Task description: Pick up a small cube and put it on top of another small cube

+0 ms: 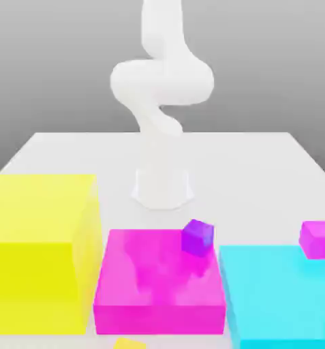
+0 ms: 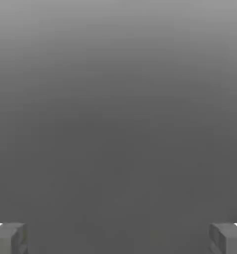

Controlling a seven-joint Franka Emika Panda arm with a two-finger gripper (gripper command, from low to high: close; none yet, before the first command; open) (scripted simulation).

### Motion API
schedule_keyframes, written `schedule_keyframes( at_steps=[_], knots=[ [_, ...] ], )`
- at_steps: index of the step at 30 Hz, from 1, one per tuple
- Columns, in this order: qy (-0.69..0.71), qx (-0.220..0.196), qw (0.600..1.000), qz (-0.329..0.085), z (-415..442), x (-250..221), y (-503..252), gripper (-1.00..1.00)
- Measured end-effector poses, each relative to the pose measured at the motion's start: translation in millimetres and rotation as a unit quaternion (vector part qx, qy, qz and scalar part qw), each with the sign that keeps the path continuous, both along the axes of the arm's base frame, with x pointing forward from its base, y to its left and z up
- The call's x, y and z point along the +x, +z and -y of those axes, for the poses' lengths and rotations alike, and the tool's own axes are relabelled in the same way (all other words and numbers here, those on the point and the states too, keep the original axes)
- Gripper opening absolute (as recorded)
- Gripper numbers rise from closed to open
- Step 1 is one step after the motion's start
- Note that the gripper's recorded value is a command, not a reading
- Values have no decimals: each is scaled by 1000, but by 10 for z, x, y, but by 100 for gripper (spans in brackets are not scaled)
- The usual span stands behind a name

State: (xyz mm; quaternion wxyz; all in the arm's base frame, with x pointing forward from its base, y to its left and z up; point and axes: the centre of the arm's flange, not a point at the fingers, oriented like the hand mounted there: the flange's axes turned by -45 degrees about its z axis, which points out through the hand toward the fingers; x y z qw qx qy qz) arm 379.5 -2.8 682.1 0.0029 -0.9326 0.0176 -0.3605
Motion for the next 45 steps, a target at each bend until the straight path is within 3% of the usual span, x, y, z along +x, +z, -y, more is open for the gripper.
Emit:
schedule_keyframes(
  at_steps=[8,16,29,33,34,40,45],
  knots=[
    [-33,15,994,-100,128,904,-1110,0],
    [-67,29,978,-197,283,1464,-2421,0],
    [-122,51,928,-347,504,1570,-4768,0],
    [-125,52,925,-356,515,1553,-5374,0],
    [-125,52,924,-357,515,1547,-5484,-100],
    [-125,52,924,-356,514,1544,-5539,-100],
    [-125,53,924,-356,513,1546,-5012,-100]
  ],
)
